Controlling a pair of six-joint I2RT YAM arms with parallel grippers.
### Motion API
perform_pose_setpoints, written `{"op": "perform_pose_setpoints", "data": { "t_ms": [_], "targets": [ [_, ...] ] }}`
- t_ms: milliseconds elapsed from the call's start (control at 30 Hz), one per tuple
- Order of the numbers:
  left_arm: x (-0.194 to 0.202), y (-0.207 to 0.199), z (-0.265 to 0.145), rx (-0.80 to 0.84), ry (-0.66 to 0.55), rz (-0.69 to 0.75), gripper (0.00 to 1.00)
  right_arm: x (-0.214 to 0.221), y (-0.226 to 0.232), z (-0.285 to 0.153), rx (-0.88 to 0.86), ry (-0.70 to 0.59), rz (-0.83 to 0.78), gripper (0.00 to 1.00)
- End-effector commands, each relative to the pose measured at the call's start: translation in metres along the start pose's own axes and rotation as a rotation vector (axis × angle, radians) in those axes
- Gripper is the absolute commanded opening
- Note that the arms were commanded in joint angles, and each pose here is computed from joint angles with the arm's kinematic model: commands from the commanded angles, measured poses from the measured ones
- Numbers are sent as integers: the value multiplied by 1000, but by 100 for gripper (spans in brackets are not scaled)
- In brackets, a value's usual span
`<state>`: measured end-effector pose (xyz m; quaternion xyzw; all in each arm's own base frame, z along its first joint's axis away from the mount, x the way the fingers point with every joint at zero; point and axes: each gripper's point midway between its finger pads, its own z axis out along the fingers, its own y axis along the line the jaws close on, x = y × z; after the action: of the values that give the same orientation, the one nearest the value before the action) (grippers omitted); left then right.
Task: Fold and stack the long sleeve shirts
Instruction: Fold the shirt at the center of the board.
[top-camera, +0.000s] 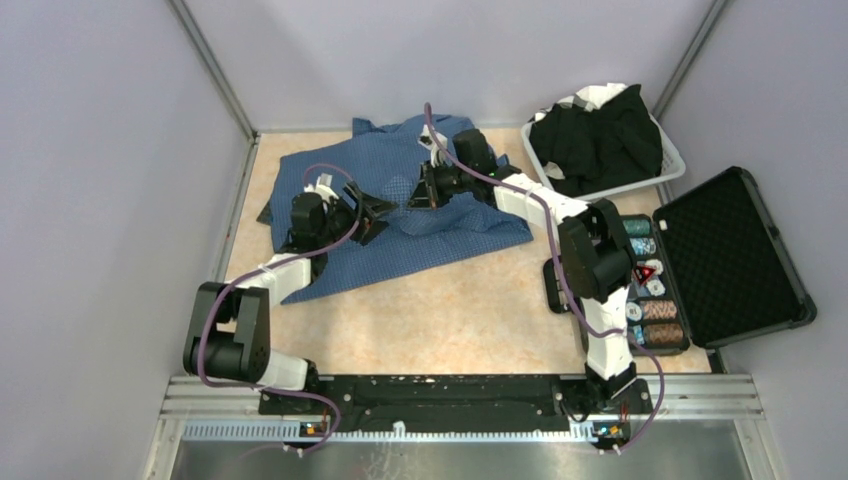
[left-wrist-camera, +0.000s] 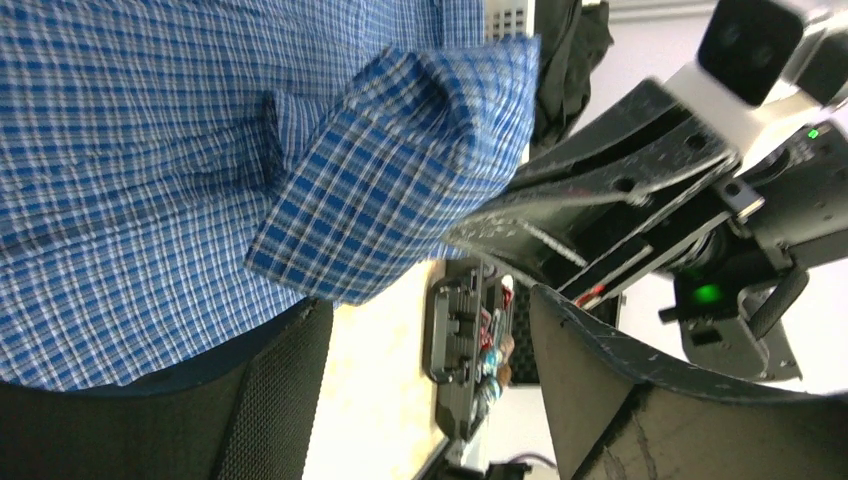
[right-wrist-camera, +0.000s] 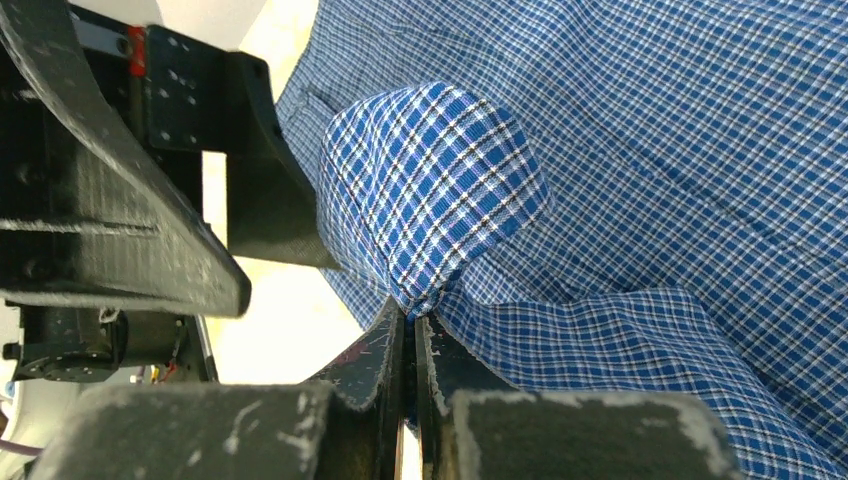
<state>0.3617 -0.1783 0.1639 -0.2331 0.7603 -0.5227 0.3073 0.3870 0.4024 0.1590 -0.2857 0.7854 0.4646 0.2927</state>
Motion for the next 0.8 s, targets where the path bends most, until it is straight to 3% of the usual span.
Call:
{"op": "perform_pose_setpoints", "data": {
  "t_ms": [0,267,433,567,633,767],
  "targets": [
    [-27,-18,6,42,-120,28,72,-11,13,-6,-10,-40,-42,0],
    [-28,-11,15,2,-101,38,32,-12,17,-12,1,-52,-48,0],
    [-26,-8,12,-36,-86,50,13,-12,16,-17,29,-53,-50,1],
    [-27,-8,4,-117,-78,88,0,-15,5,-25,131,-63,-34,33],
    [-30,-10,-3,-161,-78,122,0,-17,-4,-34,222,-71,-24,46],
    [-34,-15,-19,-231,-73,189,0,-16,-29,-66,421,-101,56,58]
  ]
}}
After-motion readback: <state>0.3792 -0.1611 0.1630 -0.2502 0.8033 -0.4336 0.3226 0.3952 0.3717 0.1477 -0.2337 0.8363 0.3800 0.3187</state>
